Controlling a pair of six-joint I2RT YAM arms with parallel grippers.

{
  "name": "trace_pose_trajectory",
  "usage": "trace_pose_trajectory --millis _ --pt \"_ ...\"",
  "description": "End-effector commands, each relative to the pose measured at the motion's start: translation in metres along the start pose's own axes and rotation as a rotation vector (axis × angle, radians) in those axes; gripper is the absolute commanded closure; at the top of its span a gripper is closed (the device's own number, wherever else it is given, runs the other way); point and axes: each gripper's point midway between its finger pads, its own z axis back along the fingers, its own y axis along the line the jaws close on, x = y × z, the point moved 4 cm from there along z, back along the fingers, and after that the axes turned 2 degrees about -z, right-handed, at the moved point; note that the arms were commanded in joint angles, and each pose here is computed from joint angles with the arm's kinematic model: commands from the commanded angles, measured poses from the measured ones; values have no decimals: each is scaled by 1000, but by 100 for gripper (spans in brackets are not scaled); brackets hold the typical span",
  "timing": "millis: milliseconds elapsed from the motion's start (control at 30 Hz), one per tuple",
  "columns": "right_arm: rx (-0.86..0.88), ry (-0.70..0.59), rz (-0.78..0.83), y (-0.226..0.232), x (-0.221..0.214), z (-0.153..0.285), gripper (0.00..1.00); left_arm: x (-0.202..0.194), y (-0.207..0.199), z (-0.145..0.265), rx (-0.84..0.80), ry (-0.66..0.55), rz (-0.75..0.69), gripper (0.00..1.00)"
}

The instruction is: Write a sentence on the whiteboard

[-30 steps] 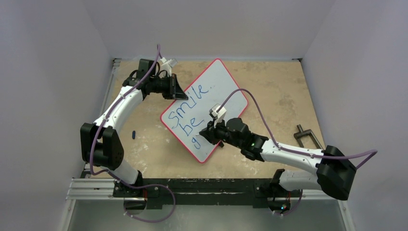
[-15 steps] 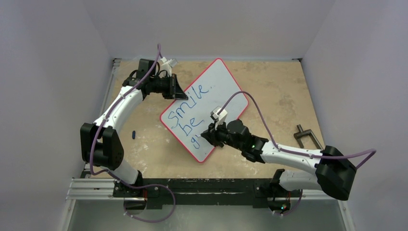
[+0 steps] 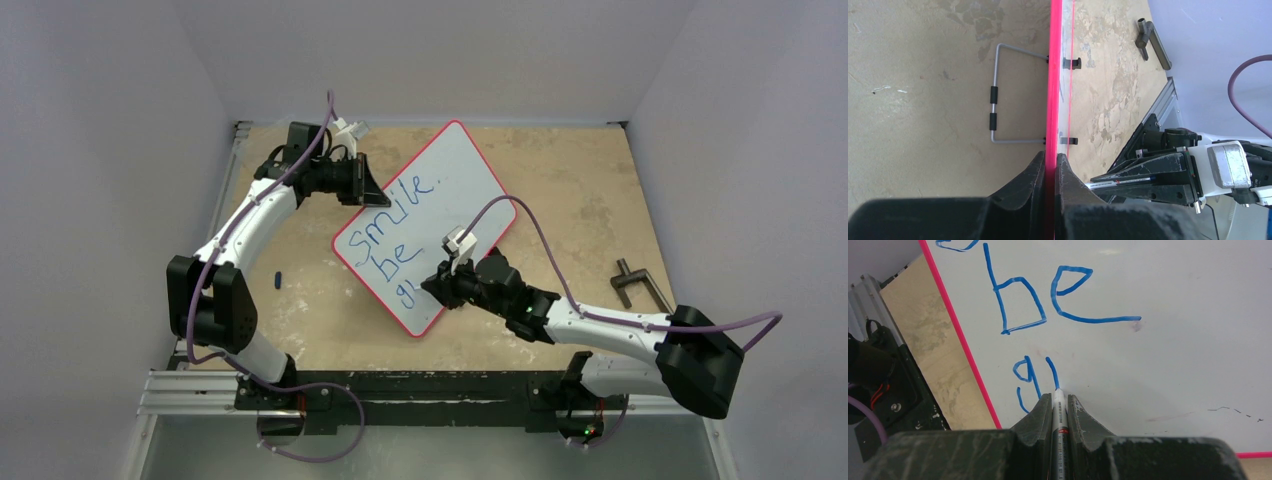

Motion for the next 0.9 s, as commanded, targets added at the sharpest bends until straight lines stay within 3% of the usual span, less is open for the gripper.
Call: trace_pose_trajectory --millis 0,367,867 --pt "-46 19 15 -6 -2 -2 100 18 -2 11 56 -80 -32 100" --pt "-38 -16 16 4 27 -14 100 19 -3 12 57 -82 -35 100" --pt "-164 -15 17 -12 36 -21 100 18 -3 12 60 -83 -38 100"
